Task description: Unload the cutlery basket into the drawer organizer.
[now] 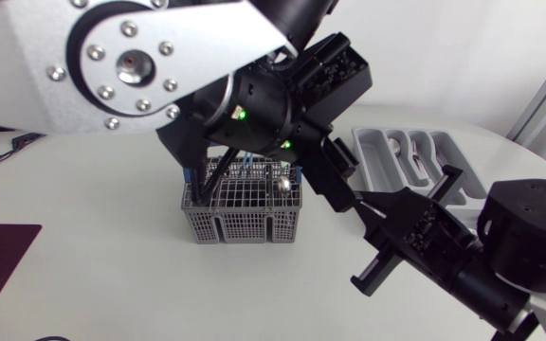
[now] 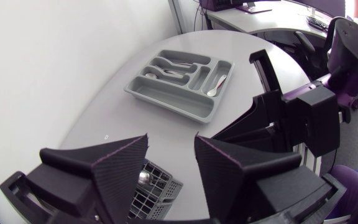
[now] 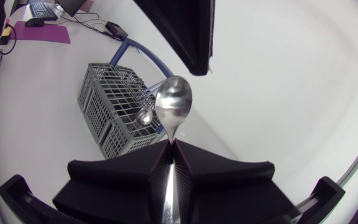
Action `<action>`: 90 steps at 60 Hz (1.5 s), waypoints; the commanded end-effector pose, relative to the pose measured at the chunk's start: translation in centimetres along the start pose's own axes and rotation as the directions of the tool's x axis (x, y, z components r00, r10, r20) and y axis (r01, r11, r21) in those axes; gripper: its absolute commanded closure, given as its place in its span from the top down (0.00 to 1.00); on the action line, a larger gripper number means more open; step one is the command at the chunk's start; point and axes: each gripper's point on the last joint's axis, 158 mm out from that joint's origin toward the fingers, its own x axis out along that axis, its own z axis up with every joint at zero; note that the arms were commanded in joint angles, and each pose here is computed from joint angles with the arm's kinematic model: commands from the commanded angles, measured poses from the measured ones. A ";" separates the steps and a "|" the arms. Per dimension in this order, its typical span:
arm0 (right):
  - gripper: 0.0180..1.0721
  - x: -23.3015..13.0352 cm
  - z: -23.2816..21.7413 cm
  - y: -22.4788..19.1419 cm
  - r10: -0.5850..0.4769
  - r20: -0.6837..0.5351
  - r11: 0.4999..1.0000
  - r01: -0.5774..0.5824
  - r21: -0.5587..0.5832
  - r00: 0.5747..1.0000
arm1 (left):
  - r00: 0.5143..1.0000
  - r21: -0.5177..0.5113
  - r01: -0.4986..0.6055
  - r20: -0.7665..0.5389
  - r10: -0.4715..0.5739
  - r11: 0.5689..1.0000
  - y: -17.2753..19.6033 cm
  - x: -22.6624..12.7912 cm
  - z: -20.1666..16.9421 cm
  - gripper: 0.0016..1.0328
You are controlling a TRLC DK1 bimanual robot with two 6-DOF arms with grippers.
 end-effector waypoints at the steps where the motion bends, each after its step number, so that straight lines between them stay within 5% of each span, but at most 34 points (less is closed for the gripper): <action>1: 0.11 -0.1 -1.5 0.4 0.014 -0.029 1.000 -0.014 -0.001 0.999 | 0.999 -0.040 -0.020 0.043 0.021 0.999 1.3 -1.5 1.2 0.65; 24: 0.11 -0.8 -5.6 -0.5 0.113 -0.085 0.993 -0.110 0.045 0.990 | 0.992 -0.007 -0.123 0.008 0.123 0.992 7.2 -2.5 -1.0 0.73; 45: 0.12 -0.6 -10.6 -1.8 0.209 -0.156 0.978 -0.208 0.019 0.965 | 0.992 0.061 -0.006 -0.128 0.013 0.998 5.9 1.0 -6.4 0.73; 57: 0.11 -1.1 -13.1 -3.0 0.250 -0.179 0.967 -0.256 -0.010 0.952 | 0.984 -0.031 0.059 -0.167 -0.063 0.998 5.3 2.6 -9.5 0.72; 90: 0.06 -1.1 -21.7 -10.2 0.252 -0.328 0.921 -0.330 -0.208 0.910 | 0.996 -0.193 0.036 -0.070 -0.051 0.980 7.1 4.2 -11.2 0.72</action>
